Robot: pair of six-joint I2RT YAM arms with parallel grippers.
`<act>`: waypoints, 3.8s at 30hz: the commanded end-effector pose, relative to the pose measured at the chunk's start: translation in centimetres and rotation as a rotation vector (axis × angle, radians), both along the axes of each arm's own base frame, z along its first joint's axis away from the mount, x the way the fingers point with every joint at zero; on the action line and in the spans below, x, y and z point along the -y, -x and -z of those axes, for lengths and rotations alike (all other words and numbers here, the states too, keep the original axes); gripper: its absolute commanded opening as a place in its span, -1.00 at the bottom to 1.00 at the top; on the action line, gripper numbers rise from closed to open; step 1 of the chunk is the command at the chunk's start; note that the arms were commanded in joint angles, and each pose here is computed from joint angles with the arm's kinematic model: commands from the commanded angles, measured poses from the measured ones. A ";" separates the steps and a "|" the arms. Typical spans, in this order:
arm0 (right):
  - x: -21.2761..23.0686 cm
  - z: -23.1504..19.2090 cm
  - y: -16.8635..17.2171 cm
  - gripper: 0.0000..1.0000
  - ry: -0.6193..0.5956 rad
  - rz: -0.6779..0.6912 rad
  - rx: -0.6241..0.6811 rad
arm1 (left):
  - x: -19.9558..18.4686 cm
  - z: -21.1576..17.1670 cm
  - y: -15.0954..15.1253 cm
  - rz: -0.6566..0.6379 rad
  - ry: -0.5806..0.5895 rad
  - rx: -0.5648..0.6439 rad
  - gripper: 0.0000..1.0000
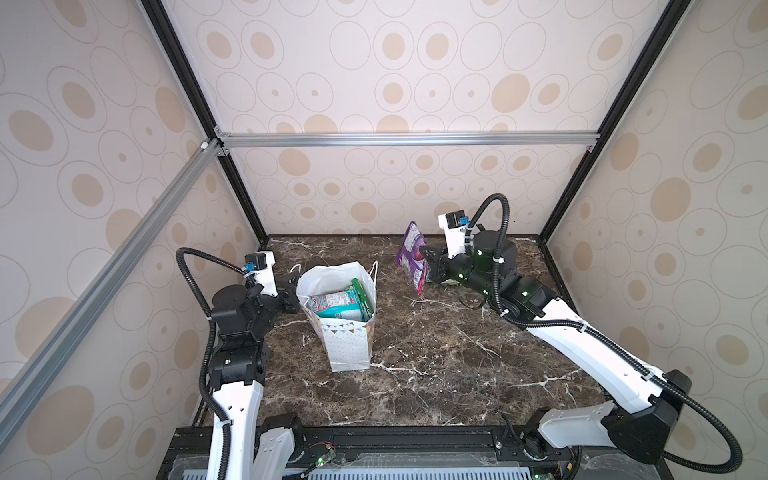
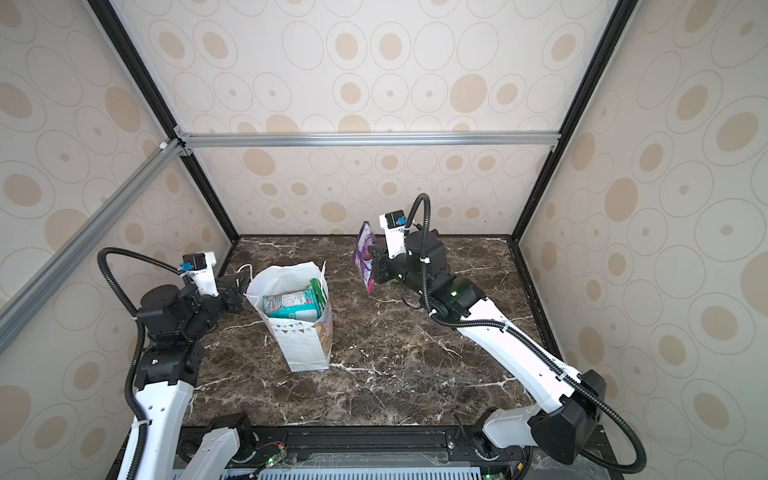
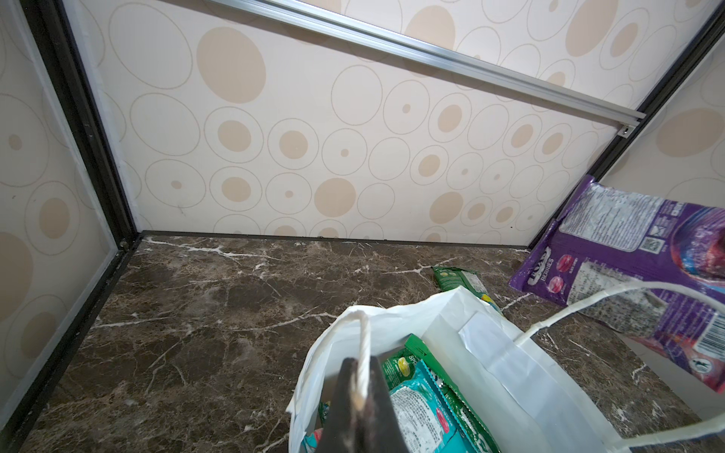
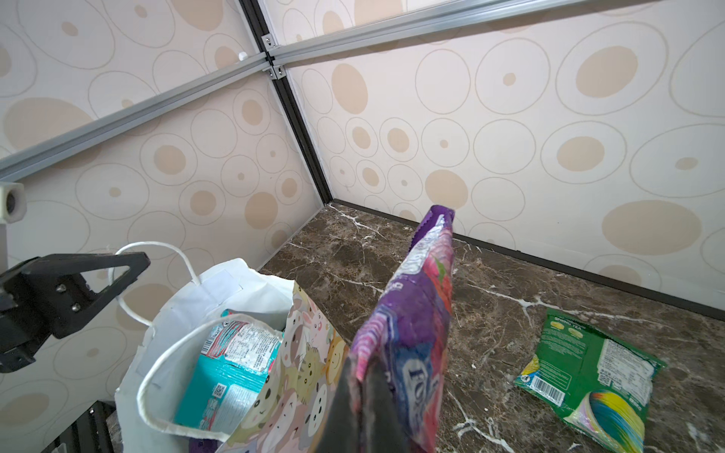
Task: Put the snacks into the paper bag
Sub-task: 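Lift the purple packet with the right gripper and raise it high, then carry the purple packet with the right gripper over the paper bag, then lower the purple packet into the bag held by the left gripper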
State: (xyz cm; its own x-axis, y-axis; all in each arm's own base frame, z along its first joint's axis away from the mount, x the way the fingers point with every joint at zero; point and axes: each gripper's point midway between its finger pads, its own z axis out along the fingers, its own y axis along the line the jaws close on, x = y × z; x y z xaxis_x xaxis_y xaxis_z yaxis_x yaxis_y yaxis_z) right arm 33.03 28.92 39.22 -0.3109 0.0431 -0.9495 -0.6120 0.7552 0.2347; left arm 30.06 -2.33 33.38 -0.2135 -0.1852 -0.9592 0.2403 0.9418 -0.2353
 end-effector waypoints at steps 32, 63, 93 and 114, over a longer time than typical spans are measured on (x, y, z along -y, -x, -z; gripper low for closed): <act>-5.9 -14.5 7.6 -1.00 -0.033 -0.191 0.371 | 0.2 -1.2 0.5 0.013 0.003 0.044 -1.00; -16.7 -3.9 8.5 -1.00 0.323 -0.452 0.089 | 0.2 -1.3 0.6 0.013 0.003 0.046 -1.00; -19.6 1.4 6.5 -1.00 0.421 -0.438 0.015 | 0.2 -1.4 0.6 0.015 0.002 0.049 -1.00; -19.9 5.1 6.6 -1.00 0.377 -0.493 -0.112 | 0.1 -1.4 0.6 0.008 -0.002 0.049 -1.00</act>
State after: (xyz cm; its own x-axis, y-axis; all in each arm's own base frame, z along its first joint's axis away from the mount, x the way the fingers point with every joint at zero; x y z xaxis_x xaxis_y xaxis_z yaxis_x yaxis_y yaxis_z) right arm 26.96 49.61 32.81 -0.3043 -0.4898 -0.8170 -0.8971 0.4358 0.0729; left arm 29.74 -2.42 33.81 -0.1990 -0.1830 -0.9628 0.2478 0.9411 -0.2301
